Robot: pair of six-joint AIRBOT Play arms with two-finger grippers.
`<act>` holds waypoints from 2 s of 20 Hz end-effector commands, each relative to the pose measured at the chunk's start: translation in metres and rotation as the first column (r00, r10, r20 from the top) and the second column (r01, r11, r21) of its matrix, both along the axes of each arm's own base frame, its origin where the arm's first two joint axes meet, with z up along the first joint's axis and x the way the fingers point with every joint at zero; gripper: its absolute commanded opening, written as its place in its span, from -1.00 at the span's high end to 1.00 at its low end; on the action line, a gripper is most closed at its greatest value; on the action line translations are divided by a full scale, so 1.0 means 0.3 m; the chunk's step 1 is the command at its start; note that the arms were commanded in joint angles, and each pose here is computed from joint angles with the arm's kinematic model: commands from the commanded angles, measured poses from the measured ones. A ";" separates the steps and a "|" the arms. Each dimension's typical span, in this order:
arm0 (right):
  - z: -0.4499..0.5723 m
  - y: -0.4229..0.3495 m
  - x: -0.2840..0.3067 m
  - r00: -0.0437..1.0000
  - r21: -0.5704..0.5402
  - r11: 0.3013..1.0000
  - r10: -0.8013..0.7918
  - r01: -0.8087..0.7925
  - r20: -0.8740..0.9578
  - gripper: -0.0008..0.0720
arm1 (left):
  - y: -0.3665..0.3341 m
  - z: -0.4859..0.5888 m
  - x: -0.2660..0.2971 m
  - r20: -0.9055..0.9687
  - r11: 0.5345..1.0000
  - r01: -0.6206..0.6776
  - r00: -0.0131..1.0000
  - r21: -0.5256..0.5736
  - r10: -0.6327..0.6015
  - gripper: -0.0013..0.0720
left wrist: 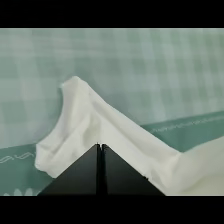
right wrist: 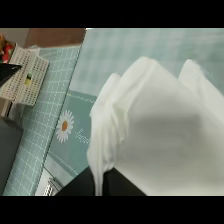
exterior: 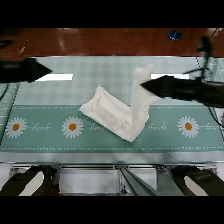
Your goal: Fold the shirts.
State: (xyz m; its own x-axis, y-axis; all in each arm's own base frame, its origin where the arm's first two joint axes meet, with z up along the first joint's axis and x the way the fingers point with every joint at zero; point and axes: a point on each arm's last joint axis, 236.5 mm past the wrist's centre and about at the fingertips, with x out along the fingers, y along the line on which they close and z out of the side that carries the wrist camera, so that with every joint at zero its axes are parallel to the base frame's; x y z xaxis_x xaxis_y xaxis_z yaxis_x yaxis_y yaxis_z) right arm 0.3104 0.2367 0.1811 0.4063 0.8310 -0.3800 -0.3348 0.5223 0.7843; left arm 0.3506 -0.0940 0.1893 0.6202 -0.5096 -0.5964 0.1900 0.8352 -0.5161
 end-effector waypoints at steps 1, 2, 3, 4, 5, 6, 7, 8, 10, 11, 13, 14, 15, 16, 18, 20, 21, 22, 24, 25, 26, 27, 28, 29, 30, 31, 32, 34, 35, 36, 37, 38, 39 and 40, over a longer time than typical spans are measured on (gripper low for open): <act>-0.141 0.334 0.084 0.989 -0.034 0.989 0.142 -0.143 -0.048 0.90 | 0.125 0.096 -0.129 0.145 0.988 -0.147 0.979 0.038 0.140 0.92; -0.195 0.410 0.107 0.982 -0.042 0.983 0.174 -0.178 -0.077 0.90 | 0.121 0.100 -0.153 0.157 0.988 -0.150 0.977 0.039 0.142 0.92; -0.244 0.467 0.130 0.976 -0.050 0.979 0.194 -0.200 -0.099 0.90 | 0.115 0.095 -0.171 0.161 0.988 -0.148 0.977 0.039 0.140 0.92; -0.296 0.512 0.157 0.971 -0.056 0.975 0.205 -0.213 -0.123 0.90 | 0.112 0.081 -0.181 0.152 0.989 -0.145 0.979 0.040 0.137 0.92; -0.346 0.544 0.182 0.967 -0.059 0.975 0.205 -0.216 -0.154 0.90 | 0.109 0.065 -0.185 0.137 0.989 -0.140 0.982 0.040 0.133 0.92; -0.388 0.563 0.203 0.964 -0.064 0.974 0.205 -0.219 -0.172 0.90 | 0.103 0.048 -0.185 0.124 0.990 -0.133 0.984 0.039 0.128 0.92; -0.430 0.573 0.222 0.961 -0.067 0.975 0.197 -0.213 -0.192 0.90 | 0.095 0.031 -0.185 0.113 0.991 -0.126 0.986 0.037 0.121 0.92; -0.471 0.576 0.235 0.959 -0.073 0.976 0.187 -0.206 -0.211 0.90 | 0.082 0.010 -0.187 0.098 0.993 -0.112 0.989 0.034 0.109 0.92; -0.529 0.580 0.244 0.954 -0.079 0.978 0.169 -0.194 -0.248 0.89 | 0.057 -0.047 -0.191 0.060 0.996 -0.088 0.994 0.028 0.086 0.92; -0.546 0.590 0.236 0.949 -0.075 0.978 0.169 -0.195 -0.266 0.88 | 0.048 -0.073 -0.192 0.043 0.996 -0.081 0.996 0.025 0.080 0.92; -0.565 0.620 0.204 0.943 -0.077 0.972 0.195 -0.223 -0.269 -0.01 | 0.044 -0.126 -0.178 0.017 0.996 -0.091 0.996 0.011 0.091 0.92; -0.561 0.624 0.191 0.944 -0.089 0.961 0.234 -0.261 -0.234 -0.15 | 0.044 -0.151 -0.168 0.008 0.995 -0.100 0.995 0.002 0.100 0.92; -0.545 0.607 0.194 0.943 -0.091 0.958 0.245 -0.270 -0.224 -0.14 | 0.046 -0.175 -0.162 -0.006 0.994 -0.106 0.994 -0.002 0.106 0.92; -0.512 0.563 0.224 0.948 -0.081 0.965 0.228 -0.251 -0.224 -0.14 | 0.047 -0.194 -0.160 -0.024 0.994 -0.106 0.994 -0.002 0.106 0.92; -0.404 0.421 0.304 0.959 -0.043 0.983 0.163 -0.178 -0.232 -0.14 | 0.048 -0.207 -0.154 -0.038 0.994 -0.106 0.994 -0.003 0.106 0.92; -0.243 0.221 0.346 0.976 -0.036 0.990 0.124 -0.133 -0.181 -0.14 | 0.048 -0.209 -0.153 -0.039 0.994 -0.106 0.994 -0.002 0.106 0.92; -0.179 0.100 0.336 0.984 -0.092 0.989 0.100 -0.114 -0.149 -0.14 | 0.048 -0.209 -0.153 -0.039 0.994 -0.106 0.994 -0.002 0.106 0.92; -0.153 -0.036 0.312 0.991 -0.206 0.976 0.044 -0.071 -0.128 -0.14 | 0.049 -0.210 -0.153 -0.039 0.994 -0.106 0.994 -0.002 0.106 0.92; -0.180 -0.301 0.232 0.985 -0.456 0.887 -0.138 0.076 -0.105 -0.14 | 0.049 -0.210 -0.153 -0.039 0.994 -0.106 0.994 -0.002 0.106 0.92; -0.219 -0.418 0.165 0.965 -0.553 0.819 -0.246 0.157 -0.090 -0.14 | 0.049 -0.210 -0.153 -0.039 0.994 -0.106 0.994 -0.002 0.106 0.92; -0.276 -0.506 0.090 0.935 -0.611 0.758 -0.346 0.226 -0.084 -0.14 | 0.048 -0.212 -0.153 -0.041 0.994 -0.106 0.994 -0.002 0.106 0.92; -0.343 -0.538 0.016 0.901 -0.618 0.736 -0.422 0.275 -0.101 -0.14 | 0.048 -0.215 -0.154 -0.043 0.994 -0.106 0.993 -0.002 0.106 0.92; -0.413 -0.535 -0.047 0.873 -0.593 0.742 -0.471 0.314 -0.126 -0.14 | 0.048 -0.217 -0.155 -0.044 0.994 -0.106 0.993 -0.003 0.106 0.92; -0.493 -0.515 -0.100 0.844 -0.552 0.755 -0.511 0.353 -0.160 -0.14 | 0.047 -0.220 -0.155 -0.047 0.994 -0.105 0.993 -0.003 0.105 0.92; -0.570 -0.485 -0.137 0.809 -0.501 0.771 -0.548 0.392 -0.210 -0.14 | 0.048 -0.226 -0.156 -0.051 0.994 -0.106 0.993 -0.004 0.106 0.92; -0.635 -0.445 -0.161 0.780 -0.450 0.790 -0.564 0.416 -0.270 -0.14 | 0.047 -0.232 -0.158 -0.056 0.994 -0.106 0.993 -0.004 0.106 0.92; -0.697 -0.391 -0.180 0.760 -0.395 0.815 -0.558 0.425 -0.334 -0.14 | 0.046 -0.243 -0.161 -0.064 0.994 -0.106 0.992 -0.005 0.106 0.92; -0.800 -0.313 -0.204 0.743 -0.360 0.840 -0.532 0.405 -0.406 -0.14 | 0.045 -0.270 -0.169 -0.083 0.994 -0.107 0.991 -0.006 0.106 0.92; -0.836 -0.286 -0.210 0.752 -0.371 0.852 -0.509 0.369 -0.419 -0.14 | 0.044 -0.286 -0.174 -0.095 0.994 -0.106 0.990 -0.007 0.105 0.92; -0.868 -0.258 -0.211 0.749 -0.369 0.863 -0.490 0.346 -0.446 -0.14 | 0.043 -0.298 -0.178 -0.104 0.994 -0.106 0.989 -0.008 0.105 0.92; -0.893 -0.234 -0.209 0.750 -0.363 0.875 -0.468 0.320 -0.468 -0.14 | 0.043 -0.308 -0.182 -0.112 0.994 -0.106 0.988 -0.008 0.105 0.92; -0.913 -0.209 -0.205 0.748 -0.350 0.888 -0.445 0.297 -0.493 -0.14 | 0.043 -0.313 -0.183 -0.115 0.994 -0.106 0.988 -0.008 0.104 0.92; -0.926 -0.184 -0.198 0.748 -0.333 0.901 -0.421 0.279 -0.513 -0.14 | 0.043 -0.314 -0.184 -0.116 0.994 -0.106 0.988 -0.008 0.104 0.92; -0.932 -0.148 -0.195 0.747 -0.301 0.919 -0.386 0.256 -0.542 -0.14 | 0.043 -0.314 -0.183 -0.115 0.994 -0.106 0.988 -0.008 0.104 0.92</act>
State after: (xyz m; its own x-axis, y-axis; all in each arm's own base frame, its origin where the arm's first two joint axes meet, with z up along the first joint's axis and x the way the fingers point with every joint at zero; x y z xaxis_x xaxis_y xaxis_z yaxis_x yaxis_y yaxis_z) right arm 0.2490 0.1697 -0.0844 0.3140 0.5053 -0.8038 0.3540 0.7232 0.5930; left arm 0.2970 -0.0809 0.0993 0.6059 -0.4525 -0.6544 0.0454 0.8409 -0.5393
